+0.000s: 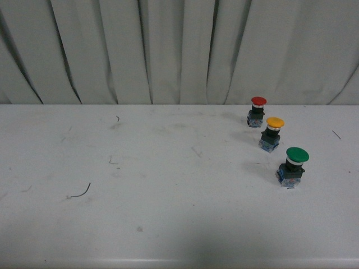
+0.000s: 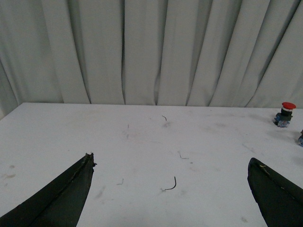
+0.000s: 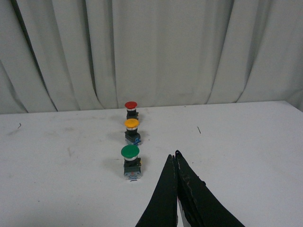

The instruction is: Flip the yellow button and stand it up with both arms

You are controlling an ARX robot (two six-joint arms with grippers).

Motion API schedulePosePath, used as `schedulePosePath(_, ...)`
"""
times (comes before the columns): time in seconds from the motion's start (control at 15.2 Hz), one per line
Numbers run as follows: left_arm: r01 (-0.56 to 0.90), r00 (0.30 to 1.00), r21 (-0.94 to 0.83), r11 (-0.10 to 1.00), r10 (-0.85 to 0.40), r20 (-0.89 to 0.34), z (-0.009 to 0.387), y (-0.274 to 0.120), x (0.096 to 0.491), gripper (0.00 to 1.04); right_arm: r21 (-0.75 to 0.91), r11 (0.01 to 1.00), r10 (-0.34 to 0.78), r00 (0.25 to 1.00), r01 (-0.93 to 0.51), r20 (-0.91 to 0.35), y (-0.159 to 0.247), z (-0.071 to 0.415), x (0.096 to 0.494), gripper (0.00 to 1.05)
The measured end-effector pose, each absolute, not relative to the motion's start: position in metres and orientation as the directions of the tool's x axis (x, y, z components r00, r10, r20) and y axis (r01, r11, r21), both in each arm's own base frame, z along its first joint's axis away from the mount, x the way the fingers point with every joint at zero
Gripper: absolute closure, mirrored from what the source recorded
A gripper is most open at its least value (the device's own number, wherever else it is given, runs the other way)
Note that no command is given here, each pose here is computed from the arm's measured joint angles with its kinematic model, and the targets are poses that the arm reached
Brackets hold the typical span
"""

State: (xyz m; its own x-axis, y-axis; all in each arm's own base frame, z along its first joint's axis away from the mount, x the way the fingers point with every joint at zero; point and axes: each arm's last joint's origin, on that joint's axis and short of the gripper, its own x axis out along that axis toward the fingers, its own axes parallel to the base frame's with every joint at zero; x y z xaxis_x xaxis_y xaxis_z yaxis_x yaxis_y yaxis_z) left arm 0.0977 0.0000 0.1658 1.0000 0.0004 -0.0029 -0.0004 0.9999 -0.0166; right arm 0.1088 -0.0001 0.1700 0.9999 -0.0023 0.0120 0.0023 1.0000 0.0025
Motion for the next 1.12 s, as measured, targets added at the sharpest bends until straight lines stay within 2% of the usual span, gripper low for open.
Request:
schedulePosePath(0.13, 0.000, 1.000, -0.017, 1.000, 0.000, -0.003, 0.166, 0.000, 0.098, 0.07, 0.003, 1.000, 0.000, 0.999, 0.000, -0.039, 0.000, 0.164, 0.102, 1.03)
schedulePosePath(0.2, 0.000, 1.000, -0.017, 1.000, 0.000, -0.003, 0.166, 0.000, 0.098, 0.07, 0.002, 1.000, 0.000, 1.000, 0.000, 0.017, 0.000, 0.168, 0.097, 1.03)
schedulePosePath(0.39, -0.001, 1.000, -0.017, 1.000, 0.001, -0.003, 0.166, 0.000, 0.098, 0.07, 0.002, 1.000, 0.000, 1.000, 0.000, 0.006, 0.000, 0.167, 0.097, 1.03)
schedulePosePath(0.46, 0.000, 1.000, -0.017, 1.000, 0.000, -0.002, 0.166, 0.000, 0.098, 0.07, 0.002, 1.000, 0.000, 1.000, 0.000, 0.004, 0.000, 0.167, 0.097, 0.99)
schedulePosePath(0.59, 0.000, 1.000, -0.017, 1.000, 0.000, -0.003, 0.166, 0.000, 0.098, 0.07, 0.002, 1.000, 0.000, 1.000, 0.000, 0.004, 0.000, 0.167, 0.097, 0.72)
schedulePosePath(0.92, 0.000, 1.000, -0.017, 1.000, 0.000, -0.002, 0.166, 0.000, 0.098, 0.07, 0.002, 1.000, 0.000, 1.000, 0.000, 0.005, 0.000, 0.167, 0.097, 0.11)
schedulePosePath(0.98, 0.000, 1.000, -0.017, 1.000, 0.000, -0.002, 0.166, 0.000, 0.098, 0.07, 0.002, 1.000, 0.000, 1.000, 0.000, 0.004, 0.000, 0.167, 0.097, 0.05)
schedulePosePath(1.12, 0.000, 1.000, -0.017, 1.000, 0.000, -0.002, 0.166, 0.000, 0.098, 0.07, 0.002, 1.000, 0.000, 1.000, 0.000, 0.004, 0.000, 0.167, 0.097, 0.06)
